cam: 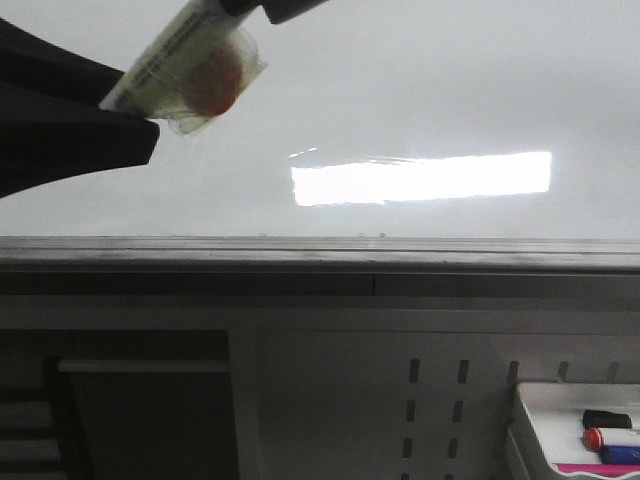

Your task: Write number 4 on whiteboard

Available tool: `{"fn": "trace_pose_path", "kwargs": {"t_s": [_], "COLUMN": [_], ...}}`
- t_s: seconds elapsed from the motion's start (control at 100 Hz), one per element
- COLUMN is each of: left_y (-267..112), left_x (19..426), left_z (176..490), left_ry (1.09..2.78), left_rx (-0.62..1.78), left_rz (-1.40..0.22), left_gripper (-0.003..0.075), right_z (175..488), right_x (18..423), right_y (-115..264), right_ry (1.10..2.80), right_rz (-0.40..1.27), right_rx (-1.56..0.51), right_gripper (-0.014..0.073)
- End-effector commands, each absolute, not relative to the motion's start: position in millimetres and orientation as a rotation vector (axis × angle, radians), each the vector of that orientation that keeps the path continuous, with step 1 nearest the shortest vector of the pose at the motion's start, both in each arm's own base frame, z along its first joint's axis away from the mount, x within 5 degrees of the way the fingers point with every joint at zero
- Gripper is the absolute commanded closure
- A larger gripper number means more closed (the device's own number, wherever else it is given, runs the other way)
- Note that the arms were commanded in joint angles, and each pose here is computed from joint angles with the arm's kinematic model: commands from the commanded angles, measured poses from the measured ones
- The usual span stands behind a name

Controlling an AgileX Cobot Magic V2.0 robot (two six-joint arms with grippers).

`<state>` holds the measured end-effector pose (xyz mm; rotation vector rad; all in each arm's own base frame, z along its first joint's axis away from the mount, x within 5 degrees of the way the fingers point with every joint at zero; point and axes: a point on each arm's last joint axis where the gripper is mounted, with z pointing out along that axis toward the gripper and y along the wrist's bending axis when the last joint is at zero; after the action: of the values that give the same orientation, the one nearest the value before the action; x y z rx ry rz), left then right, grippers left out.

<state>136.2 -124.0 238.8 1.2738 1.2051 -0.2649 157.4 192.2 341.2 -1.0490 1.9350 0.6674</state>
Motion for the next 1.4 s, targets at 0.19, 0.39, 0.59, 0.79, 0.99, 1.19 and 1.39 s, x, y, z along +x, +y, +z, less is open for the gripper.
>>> {"fn": "trace_pose_path", "kwargs": {"t_s": [0.19, 0.39, 0.59, 0.79, 0.99, 1.19, 1.39], "left_y": [-126.7, -119.2, -97.6, -73.6, -65.5, -65.2, -65.1], "left_x": [136.5, 140.1, 131.3, 115.4, 105.4, 105.6, 105.5], "left_z": [252.9, 259.1, 274.3, 285.7, 291.0, 290.2, 290.1], "left_ry": [1.155, 1.240, 1.338, 1.448, 1.440, 1.448, 1.450], "left_rx": [1.206, 1.071, 0.900, 0.685, 0.643, 0.644, 0.644], "left_rz": [-0.305, -0.297, -0.227, -0.237, -0.235, -0.232, -0.232], "left_gripper": [0.0607, 0.0272, 0.0281, 0.0283, 0.0283, 0.0312, 0.0314], "right_z": [359.2, 359.5, 365.2, 376.5, 387.7, 377.0, 339.4], "right_x": [158.8, 158.8, 184.9, 226.5, 263.1, 292.0, 286.8], "right_y": [191.6, 191.5, 190.9, 196.1, 192.7, 192.0, 195.8], "right_ry": [1.857, 1.868, 1.893, 1.876, 1.850, 1.889, 2.004], "right_rz": [0.681, 0.694, 0.654, 0.589, 0.522, 0.486, 0.495], "right_rx": [-0.994, -0.984, -0.907, -0.815, -0.735, -0.695, -0.732], "right_gripper": [0.0661, 0.0661, 0.0661, 0.0660, 0.0660, 0.0660, 0.0659]}}
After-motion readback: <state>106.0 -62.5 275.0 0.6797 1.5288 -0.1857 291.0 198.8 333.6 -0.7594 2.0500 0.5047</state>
